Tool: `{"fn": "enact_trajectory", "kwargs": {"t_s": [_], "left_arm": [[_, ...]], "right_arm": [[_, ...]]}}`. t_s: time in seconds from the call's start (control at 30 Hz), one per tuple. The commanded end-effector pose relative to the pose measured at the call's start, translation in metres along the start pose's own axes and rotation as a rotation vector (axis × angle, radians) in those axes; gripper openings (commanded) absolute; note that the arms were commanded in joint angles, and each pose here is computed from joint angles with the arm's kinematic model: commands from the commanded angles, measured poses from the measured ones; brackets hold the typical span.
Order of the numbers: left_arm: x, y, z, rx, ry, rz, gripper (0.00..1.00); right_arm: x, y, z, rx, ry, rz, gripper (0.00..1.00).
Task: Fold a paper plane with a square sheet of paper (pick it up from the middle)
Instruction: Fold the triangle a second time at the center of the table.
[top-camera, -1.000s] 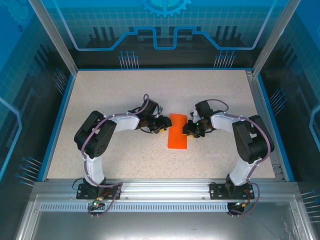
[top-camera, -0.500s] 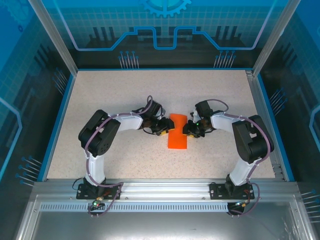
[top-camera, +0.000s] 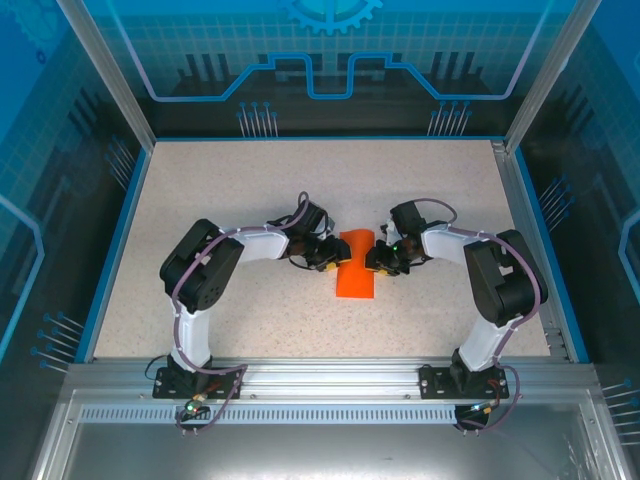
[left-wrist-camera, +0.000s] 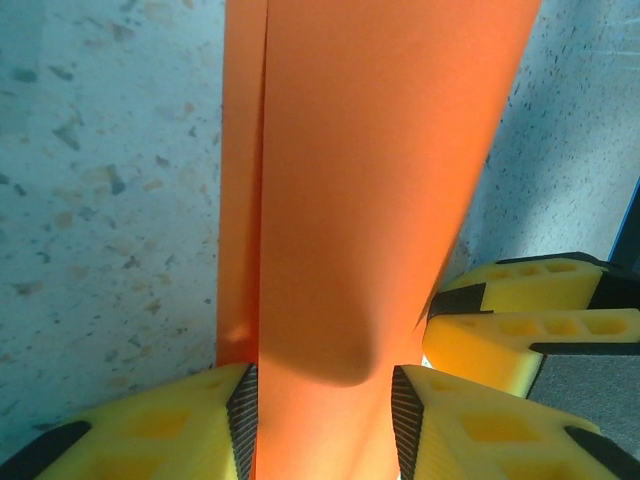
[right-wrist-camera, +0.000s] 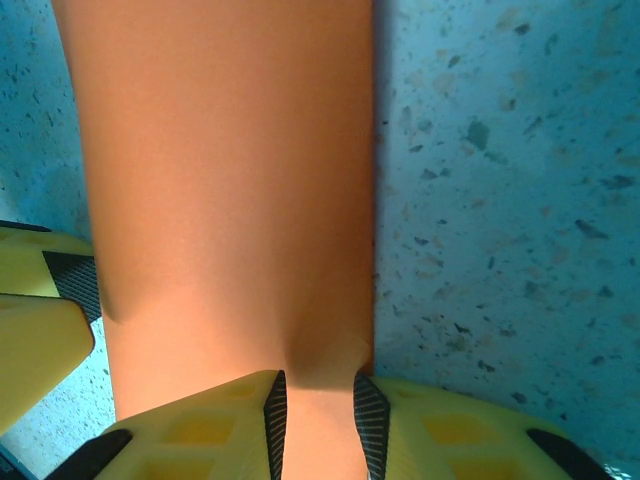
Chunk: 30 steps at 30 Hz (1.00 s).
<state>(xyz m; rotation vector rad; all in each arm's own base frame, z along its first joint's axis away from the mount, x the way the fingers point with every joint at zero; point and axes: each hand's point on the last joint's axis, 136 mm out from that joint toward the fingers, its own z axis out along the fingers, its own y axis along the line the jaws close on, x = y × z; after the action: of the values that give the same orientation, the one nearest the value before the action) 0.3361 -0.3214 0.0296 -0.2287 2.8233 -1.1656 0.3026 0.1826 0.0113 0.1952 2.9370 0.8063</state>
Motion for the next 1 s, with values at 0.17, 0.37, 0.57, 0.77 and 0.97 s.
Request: {"fn": "enact_trajectory", "kwargs": {"t_s": [0.17,0.37,0.57,0.77,0.97], "left_arm": [[0.001,-0.013,-0.002,0.058,0.007,-0.018,0.42],[-0.004,-0.022,0.001,0.165,0.004,-0.037,0.47],[-0.013,-0.035,0.000,0.264,0.009,-0.028,0.49],[-0.019,-0.037,0.002,0.271,0.013,-0.015,0.52],[-0.021,-0.033,0.000,0.250,0.019,-0.025,0.47]], "right_arm": [[0.029,-0.040,0.023,0.132,0.087,0.047,0.30],[0.029,-0.040,0.022,0.134,0.088,0.045,0.30],[0.028,-0.041,0.023,0.137,0.087,0.047,0.30],[0.029,-0.042,0.026,0.134,0.092,0.057,0.30],[0.027,-0.038,0.024,0.117,0.086,0.053,0.30]]}}
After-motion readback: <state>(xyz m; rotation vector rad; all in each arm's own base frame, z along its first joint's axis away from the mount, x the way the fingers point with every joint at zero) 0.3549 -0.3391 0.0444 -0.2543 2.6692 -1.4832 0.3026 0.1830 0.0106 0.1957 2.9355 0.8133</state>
